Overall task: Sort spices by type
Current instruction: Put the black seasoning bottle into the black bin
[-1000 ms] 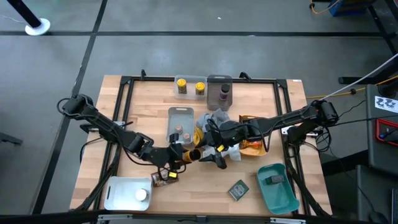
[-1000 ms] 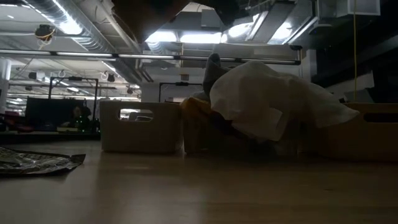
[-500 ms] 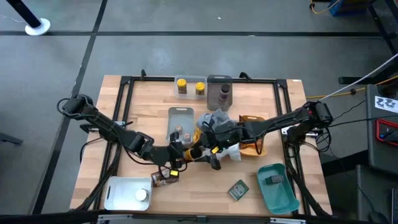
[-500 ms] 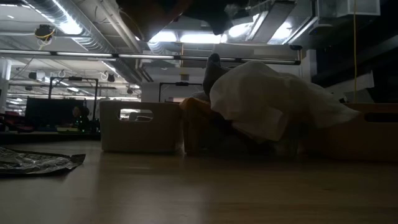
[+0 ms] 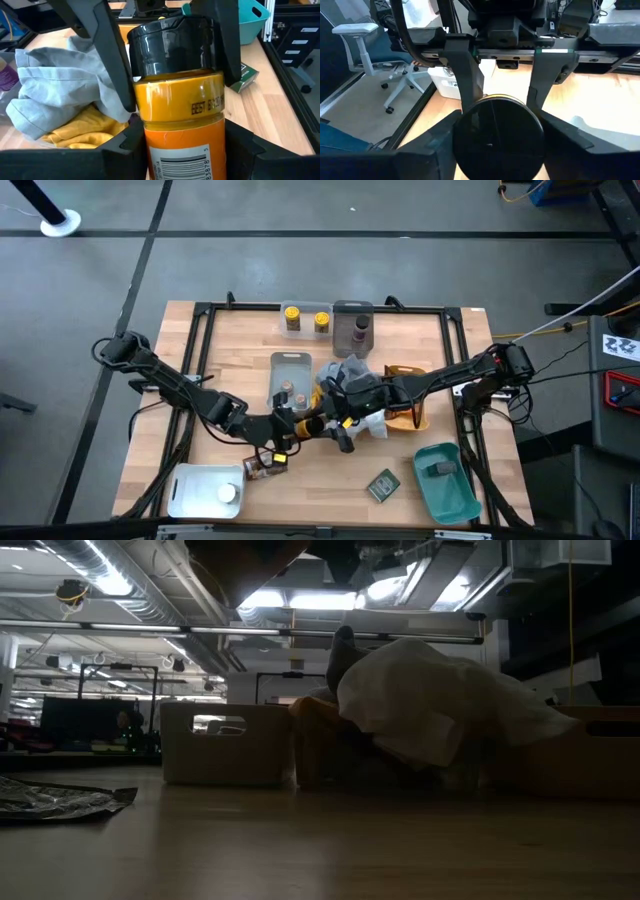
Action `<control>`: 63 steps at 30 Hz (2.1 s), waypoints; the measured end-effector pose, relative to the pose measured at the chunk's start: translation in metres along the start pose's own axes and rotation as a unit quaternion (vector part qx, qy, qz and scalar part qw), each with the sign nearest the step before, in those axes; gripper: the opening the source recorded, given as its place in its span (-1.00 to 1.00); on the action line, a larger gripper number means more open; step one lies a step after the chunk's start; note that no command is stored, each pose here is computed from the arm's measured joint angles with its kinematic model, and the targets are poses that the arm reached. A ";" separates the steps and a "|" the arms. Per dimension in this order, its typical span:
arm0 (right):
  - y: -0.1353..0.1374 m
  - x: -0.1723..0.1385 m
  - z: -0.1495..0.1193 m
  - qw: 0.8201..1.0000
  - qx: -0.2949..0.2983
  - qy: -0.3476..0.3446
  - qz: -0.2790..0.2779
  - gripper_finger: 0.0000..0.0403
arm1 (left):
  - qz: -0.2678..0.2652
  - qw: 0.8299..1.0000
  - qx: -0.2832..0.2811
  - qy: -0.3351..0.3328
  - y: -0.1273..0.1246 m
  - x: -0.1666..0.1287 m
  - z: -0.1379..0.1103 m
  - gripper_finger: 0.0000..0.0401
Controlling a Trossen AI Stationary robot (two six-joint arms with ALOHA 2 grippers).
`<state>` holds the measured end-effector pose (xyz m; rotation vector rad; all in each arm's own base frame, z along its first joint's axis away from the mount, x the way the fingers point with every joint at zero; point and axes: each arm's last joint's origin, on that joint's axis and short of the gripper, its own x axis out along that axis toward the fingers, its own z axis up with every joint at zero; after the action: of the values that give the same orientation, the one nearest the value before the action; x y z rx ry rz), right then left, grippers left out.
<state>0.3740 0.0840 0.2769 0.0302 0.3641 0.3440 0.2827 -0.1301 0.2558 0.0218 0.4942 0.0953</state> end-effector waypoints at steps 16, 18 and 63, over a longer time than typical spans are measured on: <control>-0.007 -0.001 -0.001 1.000 0.006 0.006 -0.006 0.07 | 0.018 0.996 -0.090 0.000 0.012 0.006 0.002 0.32; -0.012 -0.003 -0.001 1.000 0.010 0.012 -0.013 0.07 | 0.024 0.996 -0.091 0.004 0.015 0.007 0.002 0.36; -0.295 -0.144 -0.031 0.882 0.188 0.264 -0.341 0.07 | 0.154 0.966 0.016 0.206 0.104 0.022 -0.023 0.39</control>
<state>0.3322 -0.2431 0.2711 0.1868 0.9474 -0.4415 0.2822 -0.0242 0.2297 0.1126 0.9061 0.4018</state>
